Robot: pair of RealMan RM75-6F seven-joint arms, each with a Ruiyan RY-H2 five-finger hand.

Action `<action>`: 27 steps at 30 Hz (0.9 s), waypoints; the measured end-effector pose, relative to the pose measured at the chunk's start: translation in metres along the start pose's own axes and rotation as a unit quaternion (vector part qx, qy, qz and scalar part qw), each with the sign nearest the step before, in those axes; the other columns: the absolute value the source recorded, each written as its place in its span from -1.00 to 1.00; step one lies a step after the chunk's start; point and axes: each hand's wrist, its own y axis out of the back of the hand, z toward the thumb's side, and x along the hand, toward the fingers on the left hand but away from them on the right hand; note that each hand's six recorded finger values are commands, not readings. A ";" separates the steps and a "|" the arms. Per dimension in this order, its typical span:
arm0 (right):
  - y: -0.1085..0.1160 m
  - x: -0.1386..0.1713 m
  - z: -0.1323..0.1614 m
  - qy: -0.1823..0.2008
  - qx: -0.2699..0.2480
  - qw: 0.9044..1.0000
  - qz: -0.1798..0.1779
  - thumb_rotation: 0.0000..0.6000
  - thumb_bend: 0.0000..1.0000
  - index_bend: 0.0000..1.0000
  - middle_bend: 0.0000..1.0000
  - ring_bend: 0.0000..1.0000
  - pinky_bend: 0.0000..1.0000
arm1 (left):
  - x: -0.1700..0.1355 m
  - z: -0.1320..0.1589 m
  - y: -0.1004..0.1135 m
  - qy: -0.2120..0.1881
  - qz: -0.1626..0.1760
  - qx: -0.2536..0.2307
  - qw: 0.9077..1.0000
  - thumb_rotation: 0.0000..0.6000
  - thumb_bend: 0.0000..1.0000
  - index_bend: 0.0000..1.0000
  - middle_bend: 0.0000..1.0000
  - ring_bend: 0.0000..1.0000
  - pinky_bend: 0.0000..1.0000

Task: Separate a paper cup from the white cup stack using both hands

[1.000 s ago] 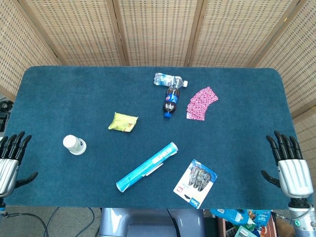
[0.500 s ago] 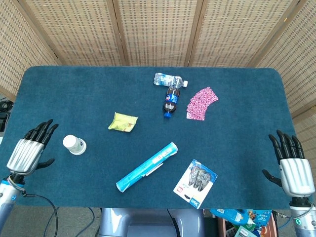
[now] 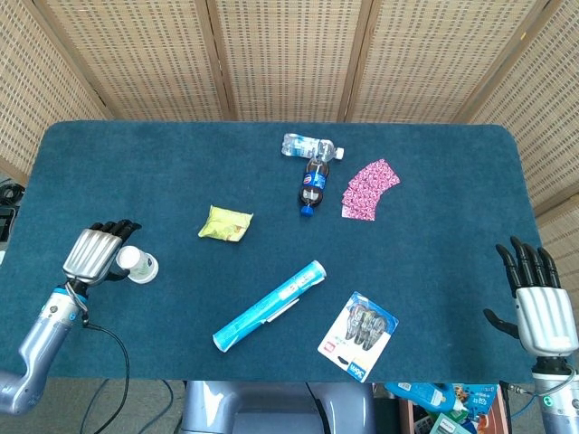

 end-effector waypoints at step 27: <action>-0.001 0.000 -0.002 -0.002 -0.006 1.000 0.004 1.00 -1.00 -1.00 -1.00 -1.00 -1.00 | 0.008 -0.004 -0.013 0.009 -0.006 -0.046 0.999 1.00 -0.74 0.06 0.05 0.07 0.07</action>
